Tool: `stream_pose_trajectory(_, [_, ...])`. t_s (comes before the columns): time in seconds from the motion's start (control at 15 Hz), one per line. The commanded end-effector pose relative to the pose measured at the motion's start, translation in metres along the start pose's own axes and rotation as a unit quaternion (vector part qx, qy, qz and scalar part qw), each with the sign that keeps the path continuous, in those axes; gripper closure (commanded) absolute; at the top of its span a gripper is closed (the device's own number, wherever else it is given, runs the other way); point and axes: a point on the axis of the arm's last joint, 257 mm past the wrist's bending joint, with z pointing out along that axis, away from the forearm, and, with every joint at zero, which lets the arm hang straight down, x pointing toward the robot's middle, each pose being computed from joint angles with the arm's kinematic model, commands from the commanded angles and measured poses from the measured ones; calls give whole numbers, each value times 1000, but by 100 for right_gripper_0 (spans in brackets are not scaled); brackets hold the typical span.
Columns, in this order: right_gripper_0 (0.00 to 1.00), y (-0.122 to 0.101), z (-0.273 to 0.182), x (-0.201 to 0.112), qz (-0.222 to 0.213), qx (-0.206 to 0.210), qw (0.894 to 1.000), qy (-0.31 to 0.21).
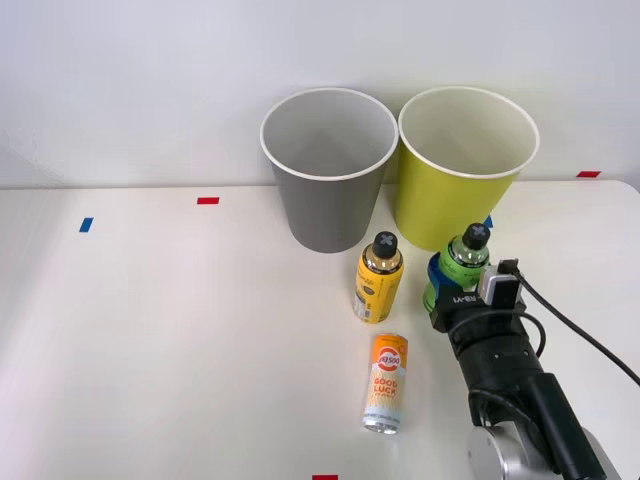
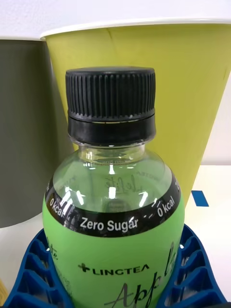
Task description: Put cans in the gray bin, plastic bottles in the light green bin
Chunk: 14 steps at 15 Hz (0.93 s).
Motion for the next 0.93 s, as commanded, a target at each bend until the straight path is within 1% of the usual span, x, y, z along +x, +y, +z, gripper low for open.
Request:
stream_pose_trajectory(0.07, [78, 3, -2, -2, -1, -2, 1000, -6])
stream_pose_trajectory(0.2, [78, 2, -11, -15, 5, 0, 999, -32])
stream_pose_trajectory(0.33, [78, 0, -21, -38, 6, -2, 999, -52])
stream_pose_trajectory(0.6, [78, 7, -29, -100, 23, -14, 994, -107])
stream_pose_trajectory(0.8, [78, 19, -30, -160, 32, -36, 994, -95])
stream_pose_trajectory(0.87, [78, 18, -33, -179, 39, -38, 994, -94])
stream_pose_trajectory(0.93, [78, 18, -32, -193, 51, -39, 992, -104])
